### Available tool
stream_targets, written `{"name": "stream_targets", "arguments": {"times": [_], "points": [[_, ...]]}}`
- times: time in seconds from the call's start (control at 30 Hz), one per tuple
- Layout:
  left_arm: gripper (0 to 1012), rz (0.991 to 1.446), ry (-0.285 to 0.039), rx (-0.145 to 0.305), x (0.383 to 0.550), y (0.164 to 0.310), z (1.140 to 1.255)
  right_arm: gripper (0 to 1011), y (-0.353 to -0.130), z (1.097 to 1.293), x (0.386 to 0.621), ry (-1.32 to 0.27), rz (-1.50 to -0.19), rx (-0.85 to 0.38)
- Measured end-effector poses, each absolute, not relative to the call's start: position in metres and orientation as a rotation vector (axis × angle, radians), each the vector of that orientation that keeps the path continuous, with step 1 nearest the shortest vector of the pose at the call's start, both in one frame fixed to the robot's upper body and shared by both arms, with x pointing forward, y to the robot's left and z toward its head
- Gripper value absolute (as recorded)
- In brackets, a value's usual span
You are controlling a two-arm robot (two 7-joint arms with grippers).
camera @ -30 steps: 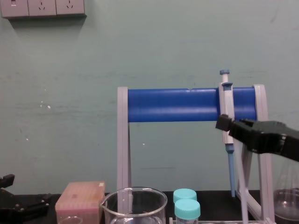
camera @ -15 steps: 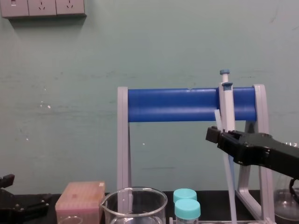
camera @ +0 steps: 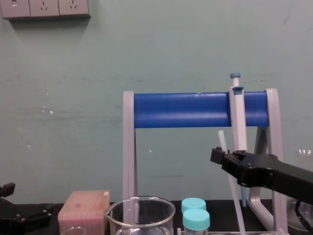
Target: Pick up the stirring rod with one hand, then place it down.
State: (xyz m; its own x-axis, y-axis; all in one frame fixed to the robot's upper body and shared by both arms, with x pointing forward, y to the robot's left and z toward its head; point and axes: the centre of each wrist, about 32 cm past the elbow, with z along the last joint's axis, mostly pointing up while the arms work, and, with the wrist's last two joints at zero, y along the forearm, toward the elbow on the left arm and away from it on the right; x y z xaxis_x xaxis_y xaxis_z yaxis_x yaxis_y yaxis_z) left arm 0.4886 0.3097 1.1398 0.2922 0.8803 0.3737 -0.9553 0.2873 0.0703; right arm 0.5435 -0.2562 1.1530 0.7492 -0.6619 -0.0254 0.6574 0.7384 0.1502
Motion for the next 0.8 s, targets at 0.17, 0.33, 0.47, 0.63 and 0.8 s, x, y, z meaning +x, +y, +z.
{"name": "stream_targets", "arguments": {"times": [0.17, 0.33, 0.47, 0.63, 0.8], "points": [[1000, 1.248, -0.285, 0.304, 0.4887, 0.3097, 1.1398, 70, -0.254, 1.1506, 0.5437, -0.013, -0.721, 0.141], [1000, 1.248, -0.285, 0.304, 0.4886, 0.3097, 1.1398, 69, -0.2531, 1.1487, 0.5426, -0.001, -0.72, 0.13], [1000, 1.248, -0.285, 0.304, 0.4886, 0.3097, 1.1398, 69, -0.253, 1.1474, 0.5412, 0.006, -0.721, 0.122], [1000, 1.248, -0.285, 0.305, 0.4886, 0.3097, 1.1398, 69, -0.253, 1.1469, 0.5391, 0.014, -0.722, 0.114], [1000, 1.248, -0.285, 0.304, 0.4886, 0.3097, 1.1398, 69, -0.2535, 1.1466, 0.5367, 0.019, -0.723, 0.108]]}}
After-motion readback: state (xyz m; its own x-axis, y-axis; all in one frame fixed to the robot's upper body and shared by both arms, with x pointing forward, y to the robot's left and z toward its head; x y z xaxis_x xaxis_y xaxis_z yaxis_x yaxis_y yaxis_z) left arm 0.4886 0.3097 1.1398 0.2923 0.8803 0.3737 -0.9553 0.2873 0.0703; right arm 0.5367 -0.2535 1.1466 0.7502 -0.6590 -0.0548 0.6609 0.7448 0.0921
